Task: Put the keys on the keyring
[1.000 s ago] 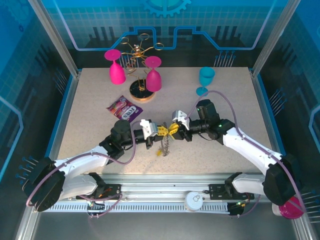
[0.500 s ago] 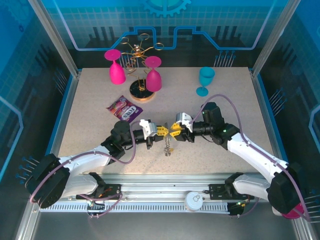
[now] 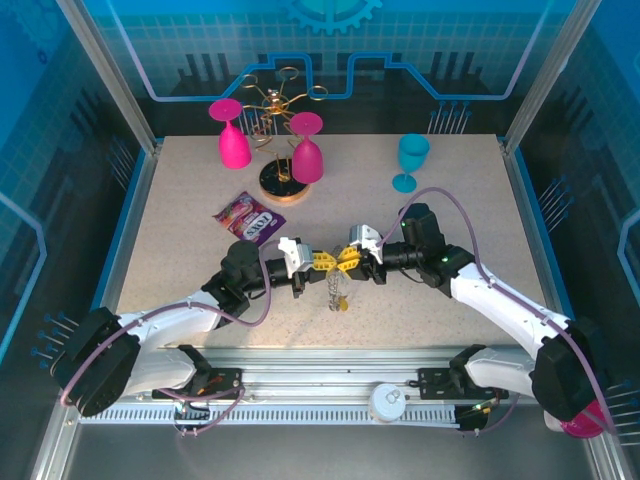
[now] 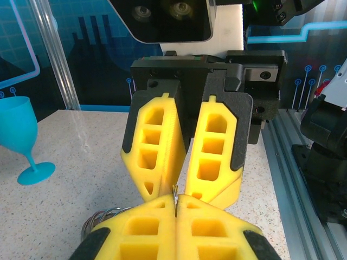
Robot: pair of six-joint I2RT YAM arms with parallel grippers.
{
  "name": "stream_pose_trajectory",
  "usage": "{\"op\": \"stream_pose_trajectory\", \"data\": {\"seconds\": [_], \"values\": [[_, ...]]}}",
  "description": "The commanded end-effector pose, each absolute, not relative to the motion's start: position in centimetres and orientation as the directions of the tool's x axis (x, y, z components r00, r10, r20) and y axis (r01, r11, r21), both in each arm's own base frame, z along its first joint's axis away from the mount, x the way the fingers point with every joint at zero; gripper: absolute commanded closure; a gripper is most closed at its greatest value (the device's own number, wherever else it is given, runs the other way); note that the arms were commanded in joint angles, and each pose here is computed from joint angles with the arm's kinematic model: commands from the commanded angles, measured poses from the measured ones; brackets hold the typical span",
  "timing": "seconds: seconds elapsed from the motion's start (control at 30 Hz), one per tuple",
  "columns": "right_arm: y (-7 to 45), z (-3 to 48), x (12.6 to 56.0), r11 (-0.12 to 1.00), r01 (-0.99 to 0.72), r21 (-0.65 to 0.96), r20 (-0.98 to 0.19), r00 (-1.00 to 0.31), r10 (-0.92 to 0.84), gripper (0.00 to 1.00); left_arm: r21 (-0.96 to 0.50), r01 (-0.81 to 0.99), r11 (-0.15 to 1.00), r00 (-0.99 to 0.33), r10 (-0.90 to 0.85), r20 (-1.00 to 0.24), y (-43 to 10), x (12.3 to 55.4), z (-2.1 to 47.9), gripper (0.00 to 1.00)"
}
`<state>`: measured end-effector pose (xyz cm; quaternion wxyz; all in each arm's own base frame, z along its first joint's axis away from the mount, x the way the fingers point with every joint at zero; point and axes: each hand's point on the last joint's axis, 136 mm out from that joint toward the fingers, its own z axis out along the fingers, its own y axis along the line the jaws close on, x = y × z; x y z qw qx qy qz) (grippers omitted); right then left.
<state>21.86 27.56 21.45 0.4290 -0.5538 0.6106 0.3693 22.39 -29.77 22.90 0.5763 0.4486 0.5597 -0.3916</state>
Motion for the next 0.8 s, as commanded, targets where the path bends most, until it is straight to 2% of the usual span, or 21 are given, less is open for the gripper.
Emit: {"op": "stream_pose_trajectory", "data": {"seconds": [0.0, 0.17, 0.37, 0.53, 0.77], "values": [[28.2, 23.8, 21.7, 0.079, -0.994, -0.075, -0.951, 0.048, -0.306, 0.80, 0.102, 0.960, 0.259, 0.097, 0.032, -0.995, -30.0, 22.1, 23.6, 1.00], [28.4, 24.0, 21.6, 0.064, -0.995, -0.073, -0.954, 0.051, -0.296, 0.84, 0.101, 0.961, 0.256, 0.096, 0.032, -0.995, -30.1, 22.2, 23.7, 1.00], [28.6, 24.3, 21.6, 0.047, -0.996, -0.072, -0.954, 0.055, -0.294, 1.00, 0.102, 0.958, 0.269, 0.087, 0.067, -0.994, -30.1, 22.5, 23.1, 1.00], [28.1, 22.8, 21.2, 0.044, -0.997, -0.058, -0.921, 0.036, -0.388, 1.00, 0.103, 0.945, 0.310, 0.040, 0.202, -0.979, -29.8, 23.6, 21.5, 0.94], [28.2, 22.8, 21.3, 0.026, -0.996, -0.083, -0.863, 0.059, -0.502, 1.00, 0.109, 0.947, 0.302, -0.010, 0.367, -0.930, -29.4, 24.1, 19.7, 0.86]]}}
